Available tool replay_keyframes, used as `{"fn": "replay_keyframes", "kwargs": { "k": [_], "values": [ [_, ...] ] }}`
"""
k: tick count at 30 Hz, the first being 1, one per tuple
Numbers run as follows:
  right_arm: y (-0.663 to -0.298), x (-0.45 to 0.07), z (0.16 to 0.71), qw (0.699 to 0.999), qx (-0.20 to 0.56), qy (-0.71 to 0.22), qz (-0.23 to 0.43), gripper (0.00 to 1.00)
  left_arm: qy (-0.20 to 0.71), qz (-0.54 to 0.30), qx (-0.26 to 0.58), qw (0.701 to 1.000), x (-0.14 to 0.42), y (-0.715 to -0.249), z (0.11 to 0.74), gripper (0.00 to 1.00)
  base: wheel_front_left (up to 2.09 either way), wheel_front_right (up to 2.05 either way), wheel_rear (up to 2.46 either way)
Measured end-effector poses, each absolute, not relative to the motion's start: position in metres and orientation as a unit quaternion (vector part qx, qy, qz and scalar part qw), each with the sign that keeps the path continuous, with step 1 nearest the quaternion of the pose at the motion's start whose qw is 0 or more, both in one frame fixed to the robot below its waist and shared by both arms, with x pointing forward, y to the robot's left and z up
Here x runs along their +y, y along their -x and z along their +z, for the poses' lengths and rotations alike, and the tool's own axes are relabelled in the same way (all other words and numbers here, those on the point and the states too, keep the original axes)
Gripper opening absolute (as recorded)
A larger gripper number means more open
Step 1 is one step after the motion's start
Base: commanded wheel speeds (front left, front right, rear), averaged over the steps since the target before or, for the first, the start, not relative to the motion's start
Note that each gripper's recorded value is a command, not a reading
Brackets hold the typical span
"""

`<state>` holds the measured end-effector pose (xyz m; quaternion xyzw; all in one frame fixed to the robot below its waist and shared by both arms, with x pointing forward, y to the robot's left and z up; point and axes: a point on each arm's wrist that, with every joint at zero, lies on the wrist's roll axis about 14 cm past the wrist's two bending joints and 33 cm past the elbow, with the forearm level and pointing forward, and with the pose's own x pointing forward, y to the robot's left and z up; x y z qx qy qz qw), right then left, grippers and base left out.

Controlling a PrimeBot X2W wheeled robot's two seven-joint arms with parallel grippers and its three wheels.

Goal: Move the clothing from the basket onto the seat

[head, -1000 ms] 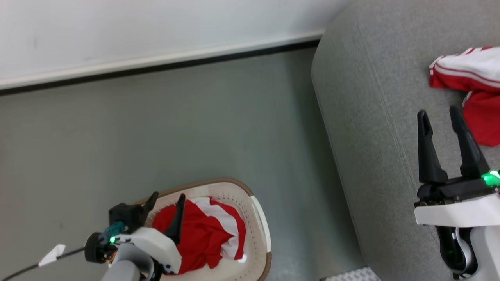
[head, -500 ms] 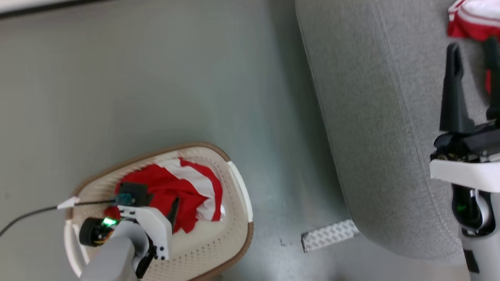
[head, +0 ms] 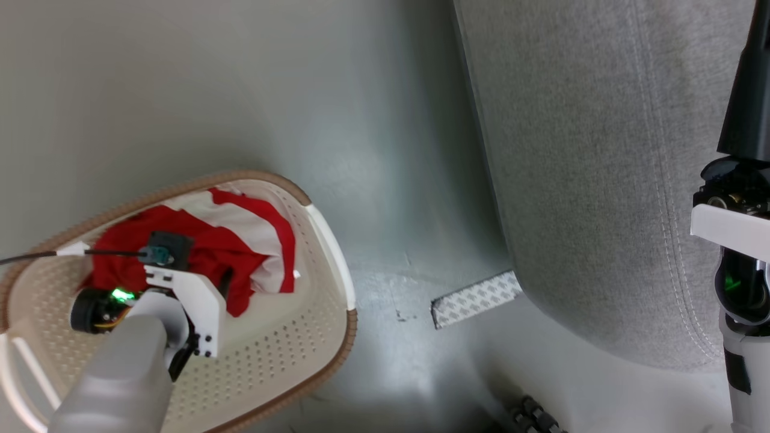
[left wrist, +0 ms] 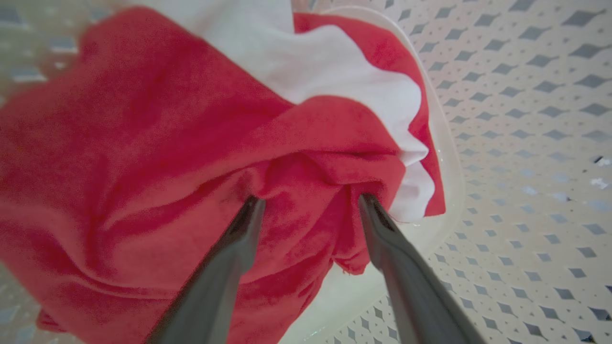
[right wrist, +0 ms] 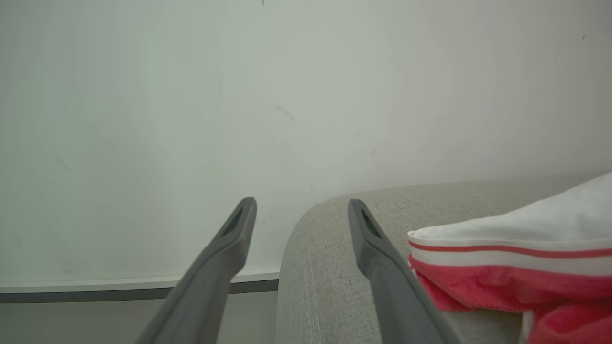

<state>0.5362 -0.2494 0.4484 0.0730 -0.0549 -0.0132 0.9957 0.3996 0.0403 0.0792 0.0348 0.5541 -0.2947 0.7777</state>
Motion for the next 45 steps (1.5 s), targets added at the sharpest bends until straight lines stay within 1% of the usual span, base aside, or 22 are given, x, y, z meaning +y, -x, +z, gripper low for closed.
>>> {"fn": "replay_keyframes", "kwargs": {
  "k": [6,9,16,18,19,20,21,24,32,39,45],
  "values": [
    [-0.537,-0.255,0.429,0.997,-0.037,-0.065,-0.025,1.00,-0.048,-0.312,0.568,0.761,0.033,-0.394,0.051,1.00,0.00,0.00,0.00],
    [-0.537,-0.258,0.423,0.997,-0.031,-0.060,-0.029,1.00,-0.059,-0.326,0.579,0.745,0.028,-0.385,0.042,1.00,0.00,0.00,0.00],
    [-0.535,-0.259,0.419,0.997,-0.027,-0.060,-0.033,1.00,-0.090,-0.321,0.612,0.717,0.033,-0.380,0.035,1.00,0.00,0.00,0.00],
    [-0.534,-0.260,0.420,0.997,-0.026,-0.060,-0.035,1.00,-0.097,-0.321,0.626,0.704,0.035,-0.378,0.035,1.00,0.00,0.00,0.00],
    [-0.534,-0.260,0.420,0.997,-0.027,-0.060,-0.036,1.00,-0.098,-0.320,0.629,0.702,0.036,-0.377,0.035,0.55,0.00,0.00,0.00],
    [-0.534,-0.260,0.420,0.997,-0.027,-0.060,-0.036,1.00,-0.098,-0.321,0.630,0.701,0.036,-0.377,0.035,0.14,0.00,0.00,0.00],
    [-0.534,-0.260,0.420,0.997,-0.027,-0.060,-0.036,1.00,-0.098,-0.322,0.629,0.701,0.036,-0.377,0.035,0.00,0.00,0.00,0.00],
    [-0.535,-0.260,0.420,0.997,-0.028,-0.059,-0.036,1.00,-0.095,-0.320,0.628,0.703,0.038,-0.377,0.035,0.00,0.00,0.00,0.00],
    [-0.537,-0.259,0.444,0.996,-0.053,-0.061,-0.033,1.00,-0.068,-0.319,0.597,0.733,0.026,-0.388,0.056,0.00,0.00,0.00,0.00],
    [-0.527,-0.259,0.489,0.994,-0.090,-0.055,-0.026,1.00,-0.039,-0.317,0.559,0.765,0.014,-0.388,0.106,0.00,0.00,0.00,0.00],
    [-0.508,-0.257,0.524,0.992,-0.114,-0.058,-0.017,1.00,-0.009,-0.306,0.504,0.807,0.005,-0.394,0.161,0.00,0.00,0.00,0.00]
  ]
}}
